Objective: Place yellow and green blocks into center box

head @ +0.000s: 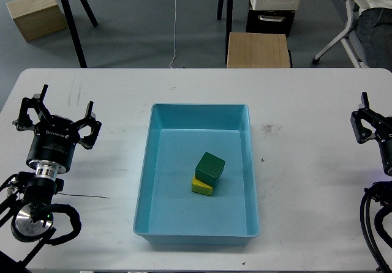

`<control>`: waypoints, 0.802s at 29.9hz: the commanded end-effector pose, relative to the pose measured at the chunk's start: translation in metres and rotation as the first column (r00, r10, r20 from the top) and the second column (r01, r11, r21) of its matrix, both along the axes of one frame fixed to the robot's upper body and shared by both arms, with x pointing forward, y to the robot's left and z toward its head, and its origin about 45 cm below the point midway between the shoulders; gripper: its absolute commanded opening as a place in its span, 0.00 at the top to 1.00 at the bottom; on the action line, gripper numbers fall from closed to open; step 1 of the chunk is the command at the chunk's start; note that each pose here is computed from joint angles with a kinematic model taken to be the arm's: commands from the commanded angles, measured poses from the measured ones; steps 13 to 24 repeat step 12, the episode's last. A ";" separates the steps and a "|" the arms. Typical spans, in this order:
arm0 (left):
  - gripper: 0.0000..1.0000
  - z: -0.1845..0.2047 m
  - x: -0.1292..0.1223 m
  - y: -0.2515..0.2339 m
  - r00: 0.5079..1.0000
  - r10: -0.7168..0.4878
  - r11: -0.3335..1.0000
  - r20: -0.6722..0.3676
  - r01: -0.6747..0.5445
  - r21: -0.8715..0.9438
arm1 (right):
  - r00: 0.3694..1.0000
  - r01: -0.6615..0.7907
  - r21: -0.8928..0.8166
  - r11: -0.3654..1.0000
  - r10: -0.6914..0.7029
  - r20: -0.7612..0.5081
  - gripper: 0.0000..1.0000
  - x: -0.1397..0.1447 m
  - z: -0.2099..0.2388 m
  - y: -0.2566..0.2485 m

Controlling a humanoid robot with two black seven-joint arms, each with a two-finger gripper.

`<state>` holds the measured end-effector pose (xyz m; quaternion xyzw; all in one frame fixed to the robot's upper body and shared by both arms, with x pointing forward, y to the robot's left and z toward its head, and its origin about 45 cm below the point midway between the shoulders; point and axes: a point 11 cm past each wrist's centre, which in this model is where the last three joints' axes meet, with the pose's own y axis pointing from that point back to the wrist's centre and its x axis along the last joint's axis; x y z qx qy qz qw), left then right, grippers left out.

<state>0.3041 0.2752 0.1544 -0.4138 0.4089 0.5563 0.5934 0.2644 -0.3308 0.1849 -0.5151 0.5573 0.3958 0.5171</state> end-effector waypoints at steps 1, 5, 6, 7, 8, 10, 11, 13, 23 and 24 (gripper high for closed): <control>0.00 -0.005 -0.013 -0.001 1.000 -0.001 0.996 0.019 0.002 -0.086 | 1.000 -0.027 0.049 0.998 0.026 0.017 0.01 -0.008 -0.008 0.018; 0.00 0.001 -0.015 -0.006 0.999 -0.008 0.993 0.038 0.013 -0.120 | 0.999 -0.033 0.056 0.998 0.032 0.025 0.01 -0.008 -0.008 0.022; 0.00 0.004 -0.015 -0.008 0.999 -0.012 0.991 0.046 0.018 -0.131 | 0.999 -0.033 0.055 0.998 0.031 0.027 0.01 -0.008 -0.008 0.022; 0.00 0.008 -0.015 -0.010 0.998 -0.016 0.990 0.054 0.023 -0.140 | 0.999 -0.032 0.057 0.998 0.030 0.025 0.01 -0.008 -0.008 0.023; 0.00 0.010 -0.016 -0.012 0.998 -0.017 0.987 0.057 0.025 -0.157 | 0.999 -0.030 0.057 0.998 0.029 0.027 0.01 -0.008 -0.008 0.023; 0.00 0.012 -0.020 -0.014 0.998 -0.019 0.983 0.058 0.029 -0.180 | 0.999 -0.030 0.056 0.998 0.029 0.021 0.01 -0.010 -0.010 0.023; 0.00 0.013 -0.022 -0.015 0.998 -0.020 0.982 0.060 0.031 -0.187 | 0.999 -0.031 0.054 0.998 0.029 0.021 0.01 -0.010 -0.010 0.022; 0.00 0.012 -0.023 -0.015 0.998 -0.020 0.982 0.058 0.030 -0.188 | 0.999 -0.033 0.052 0.998 0.032 0.020 0.01 -0.010 -0.010 0.023; 0.00 0.012 -0.023 -0.015 0.998 -0.020 0.982 0.058 0.030 -0.188 | 0.999 -0.033 0.052 0.998 0.032 0.020 0.01 -0.010 -0.010 0.023; 0.00 0.012 -0.023 -0.015 0.998 -0.020 0.982 0.058 0.030 -0.188 | 0.999 -0.033 0.052 0.998 0.032 0.020 0.01 -0.010 -0.010 0.023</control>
